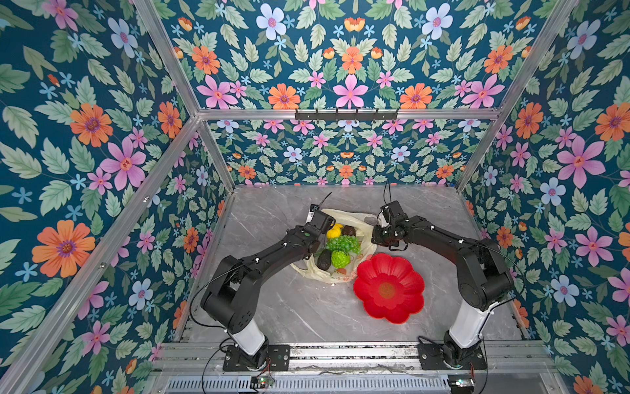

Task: Take fruits out of the plastic bag
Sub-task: Spread open the plastic bag at the center of the table, then pick up the fruit from the plastic bag, then place the fruit on the plate.

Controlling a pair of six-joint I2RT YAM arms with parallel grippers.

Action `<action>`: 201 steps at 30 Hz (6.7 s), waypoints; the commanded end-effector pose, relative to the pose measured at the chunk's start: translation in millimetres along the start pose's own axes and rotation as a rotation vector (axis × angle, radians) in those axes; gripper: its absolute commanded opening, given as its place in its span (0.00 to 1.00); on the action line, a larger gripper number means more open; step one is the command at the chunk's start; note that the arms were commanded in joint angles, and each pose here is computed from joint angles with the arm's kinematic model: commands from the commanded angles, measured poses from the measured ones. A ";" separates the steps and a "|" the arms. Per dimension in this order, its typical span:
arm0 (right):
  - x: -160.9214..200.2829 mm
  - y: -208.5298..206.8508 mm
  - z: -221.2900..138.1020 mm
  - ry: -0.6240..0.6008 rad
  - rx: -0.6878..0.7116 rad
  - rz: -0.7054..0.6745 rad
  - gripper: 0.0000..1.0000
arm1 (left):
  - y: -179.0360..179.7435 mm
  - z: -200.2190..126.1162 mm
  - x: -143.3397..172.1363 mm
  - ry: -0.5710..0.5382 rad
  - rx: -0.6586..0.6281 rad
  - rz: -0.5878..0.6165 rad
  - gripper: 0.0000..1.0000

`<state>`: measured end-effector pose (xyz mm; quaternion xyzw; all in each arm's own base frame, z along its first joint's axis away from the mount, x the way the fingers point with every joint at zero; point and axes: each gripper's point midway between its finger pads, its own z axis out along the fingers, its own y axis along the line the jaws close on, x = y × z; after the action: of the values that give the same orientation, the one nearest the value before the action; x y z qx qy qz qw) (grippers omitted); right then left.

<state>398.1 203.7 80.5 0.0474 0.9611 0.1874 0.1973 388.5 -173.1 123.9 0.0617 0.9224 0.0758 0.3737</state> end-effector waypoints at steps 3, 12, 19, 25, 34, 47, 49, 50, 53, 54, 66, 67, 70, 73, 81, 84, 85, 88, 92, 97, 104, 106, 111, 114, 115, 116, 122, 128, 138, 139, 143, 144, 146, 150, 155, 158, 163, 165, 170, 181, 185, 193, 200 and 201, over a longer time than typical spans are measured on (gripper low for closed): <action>-1.3 -0.4 2.1 0.002 0.009 -0.002 0.00 | -3.9 10.7 3.0 0.028 0.103 -0.057 0.54; -5.2 5.0 9.8 0.015 -0.008 -0.009 0.00 | 28.1 19.2 2.1 -0.008 0.155 -0.238 0.16; -8.0 16.5 19.5 0.043 -0.025 -0.030 0.00 | 61.3 8.0 11.4 -0.088 0.130 -0.371 0.00; -12.8 23.1 23.8 0.049 -0.032 -0.039 0.00 | 42.4 3.4 23.8 -0.093 0.253 -0.357 0.00; -15.4 19.5 18.0 0.031 -0.002 -0.042 0.00 | 20.2 0.2 20.3 -0.112 0.300 -0.283 0.00; -15.2 13.1 7.7 0.011 0.032 -0.040 0.01 | 6.0 -15.1 25.7 -0.164 0.302 -0.215 0.00; -15.7 14.2 4.9 0.008 0.030 -0.037 0.03 | 10.6 -15.6 28.1 -0.170 0.284 -0.218 0.00; -15.6 14.7 2.9 0.008 0.028 -0.038 0.07 | 13.6 -15.5 29.7 -0.171 0.274 -0.220 0.00; -14.4 17.9 -5.4 0.005 0.028 -0.039 0.19 | 24.6 -15.1 31.7 -0.185 0.242 -0.232 0.00; -12.9 19.4 -9.1 0.004 0.029 -0.039 0.23 | 26.2 -15.8 32.1 -0.196 0.239 -0.230 0.00; 29.2 52.5 -76.1 -0.089 0.065 -0.019 0.51 | 25.4 -17.1 34.8 -0.235 0.264 -0.253 0.00; 33.8 58.4 -78.4 -0.096 0.056 -0.022 0.52 | 25.5 -17.2 34.7 -0.235 0.265 -0.258 0.00; 51.6 75.4 -79.5 -0.097 0.025 -0.016 0.54 | 24.7 -16.2 36.5 -0.233 0.270 -0.275 0.00; 68.9 89.2 -69.9 -0.072 -0.023 0.020 0.55 | 26.9 -15.3 38.9 -0.229 0.260 -0.287 0.00; 83.8 117.3 -36.9 -0.007 -0.157 0.095 0.65 | 27.5 -14.7 40.5 -0.231 0.257 -0.292 0.00; 85.6 120.7 -17.5 0.022 -0.147 0.095 0.72 | 27.6 -14.4 40.5 -0.233 0.258 -0.295 0.00; 84.8 121.7 -14.0 0.024 -0.147 0.096 0.74 | 27.3 -14.5 40.4 -0.233 0.259 -0.293 0.00; 83.3 124.2 -2.8 0.032 -0.136 0.094 0.79 | 27.7 -14.2 40.4 -0.233 0.256 -0.293 0.00; 83.1 121.0 9.6 0.043 -0.096 0.092 0.84 | 28.3 -14.3 40.7 -0.233 0.253 -0.292 0.00; 84.1 113.7 15.9 0.048 -0.050 0.091 0.87 | 27.8 -14.3 40.3 -0.233 0.256 -0.290 0.00; 92.6 112.0 28.9 0.080 -0.052 0.108 0.89 | 26.6 -12.9 40.2 -0.230 0.257 -0.289 0.00; 93.6 112.9 32.8 0.085 -0.055 0.108 0.89 | 26.5 -12.8 40.5 -0.229 0.258 -0.289 0.00; 91.6 113.6 39.4 0.084 -0.044 0.099 0.89 | 26.4 -12.7 40.7 -0.228 0.258 -0.289 0.00; 89.2 113.6 40.9 0.077 -0.037 0.090 0.87 | 26.7 -13.4 40.1 -0.230 0.258 -0.289 0.00; 88.1 113.4 40.5 0.073 -0.034 0.086 0.86 | 26.7 -13.4 40.5 -0.229 0.258 -0.288 0.00; 87.1 113.4 40.3 0.069 -0.031 0.082 0.85 | 26.8 -13.5 40.2 -0.230 0.258 -0.287 0.00; 85.9 113.3 43.7 0.072 -0.018 0.066 0.85 | 27.2 -14.8 39.5 -0.233 0.258 -0.287 0.00; 86.9 114.9 45.6 0.080 -0.023 0.060 0.78 | 28.0 -14.9 39.3 -0.234 0.254 -0.286 0.00; 77.1 124.6 10.9 0.045 -0.065 0.002 0.70 | 28.4 -13.9 40.5 -0.231 0.249 -0.283 0.00; 76.1 125.7 4.9 0.042 -0.071 -0.008 0.70 | 28.4 -13.7 41.1 -0.229 0.249 -0.283 0.00; 79.1 120.1 -25.3 0.042 -0.065 -0.039 0.70 | 29.3 -13.3 41.1 -0.229 0.244 -0.282 0.00; 82.4 115.2 -31.1 0.045 -0.057 -0.046 0.70 | 29.2 -13.9 40.3 -0.231 0.245 -0.282 0.00; 85.4 106.6 -45.4 0.041 -0.040 -0.066 0.70 | 29.0 -13.9 40.5 -0.231 0.246 -0.283 0.00; 94.5 85.3 -76.6 0.049 0.021 -0.114 0.70 | 29.6 -13.3 40.7 -0.230 0.241 -0.280 0.00; 111.1 45.1 -97.9 0.082 0.148 -0.149 0.70 | 31.3 -13.4 40.4 -0.234 0.232 -0.281 0.00; 125.5 24.9 -103.9 0.118 0.191 -0.145 0.70 | 31.9 -12.8 40.8 -0.234 0.226 -0.280 0.00; 152.8 -4.9 -109.8 0.191 0.260 -0.123 0.70 | 32.5 -11.2 41.6 -0.232 0.220 -0.277 0.00; 164.2 -15.2 -110.9 0.226 0.286 -0.109 0.70 | 32.7 -10.2 42.3 -0.230 0.217 -0.275 0.00; 189.5 -31.2 -108.2 0.310 0.315 -0.070 0.70 | 32.5 -9.1 42.6 -0.228 0.214 -0.274 0.00; 209.9 -52.9 -90.7 0.376 0.406 -0.040 0.71 | 32.1 -6.6 43.5 -0.224 0.211 -0.273 0.00; 212.8 -56.3 -87.1 0.389 0.423 -0.041 0.73 | 31.8 -5.6 44.2 -0.222 0.209 -0.272 0.00; 214.0 -61.7 -83.5 0.394 0.454 -0.050 0.78 | 32.9 -5.5 43.7 -0.225 0.203 -0.273 0.00; 212.7 -63.5 -84.2 0.386 0.467 -0.055 0.83 | 33.6 -5.4 43.7 -0.225 0.199 -0.272 0.00; 212.0 -63.4 -84.7 0.384 0.468 -0.054 0.83 | 34.0 -5.1 44.2 -0.224 0.197 -0.271 0.00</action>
<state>168.7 156.4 50.1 0.0233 0.9994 -0.0257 -0.0037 351.7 -134.0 98.4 -0.0175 0.8832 -0.0777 0.4621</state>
